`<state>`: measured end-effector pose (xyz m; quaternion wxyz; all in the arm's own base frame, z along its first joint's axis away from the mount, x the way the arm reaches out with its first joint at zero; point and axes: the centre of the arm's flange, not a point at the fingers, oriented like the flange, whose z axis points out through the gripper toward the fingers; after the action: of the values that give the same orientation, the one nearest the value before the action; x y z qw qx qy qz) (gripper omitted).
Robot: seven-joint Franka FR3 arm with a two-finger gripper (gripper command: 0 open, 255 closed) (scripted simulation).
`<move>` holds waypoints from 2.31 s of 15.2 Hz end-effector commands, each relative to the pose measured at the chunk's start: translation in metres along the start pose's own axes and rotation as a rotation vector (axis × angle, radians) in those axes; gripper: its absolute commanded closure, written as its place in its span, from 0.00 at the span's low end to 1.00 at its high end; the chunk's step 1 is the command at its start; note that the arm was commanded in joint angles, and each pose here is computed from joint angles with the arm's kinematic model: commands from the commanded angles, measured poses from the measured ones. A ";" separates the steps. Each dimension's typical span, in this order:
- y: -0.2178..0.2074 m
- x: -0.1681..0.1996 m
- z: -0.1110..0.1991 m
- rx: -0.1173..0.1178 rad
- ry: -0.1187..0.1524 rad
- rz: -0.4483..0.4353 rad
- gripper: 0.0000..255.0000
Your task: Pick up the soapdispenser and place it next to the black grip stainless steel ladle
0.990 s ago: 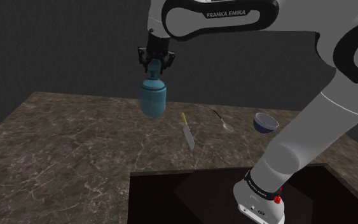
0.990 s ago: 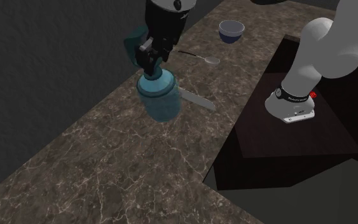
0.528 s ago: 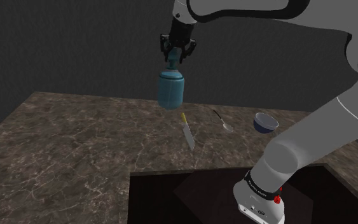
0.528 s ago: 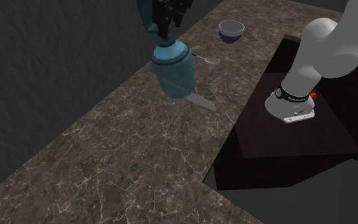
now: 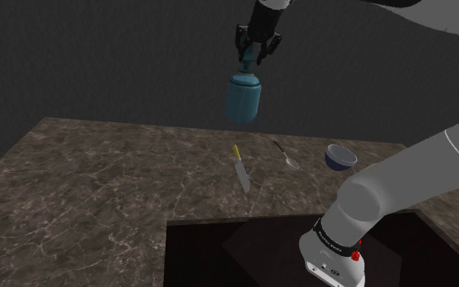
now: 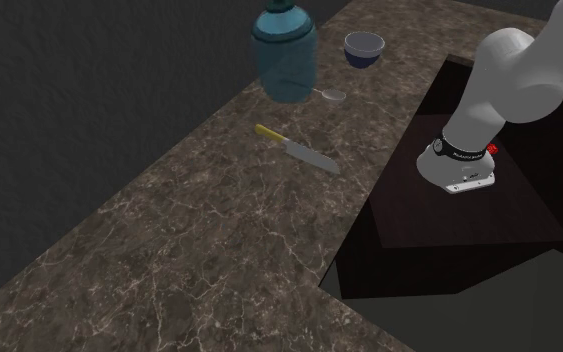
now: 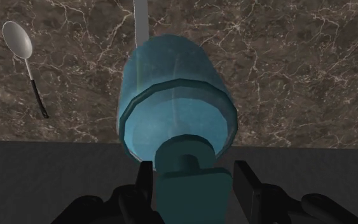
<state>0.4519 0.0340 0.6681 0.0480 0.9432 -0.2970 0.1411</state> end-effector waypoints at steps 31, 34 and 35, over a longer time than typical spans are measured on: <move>0.153 0.023 -0.003 0.001 0.000 -0.001 1.00; 0.153 0.019 0.012 0.001 0.000 -0.001 1.00; 0.153 0.017 0.017 0.001 0.000 -0.001 1.00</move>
<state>0.3825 -0.1034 0.6639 0.0477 0.9435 -0.2963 0.1405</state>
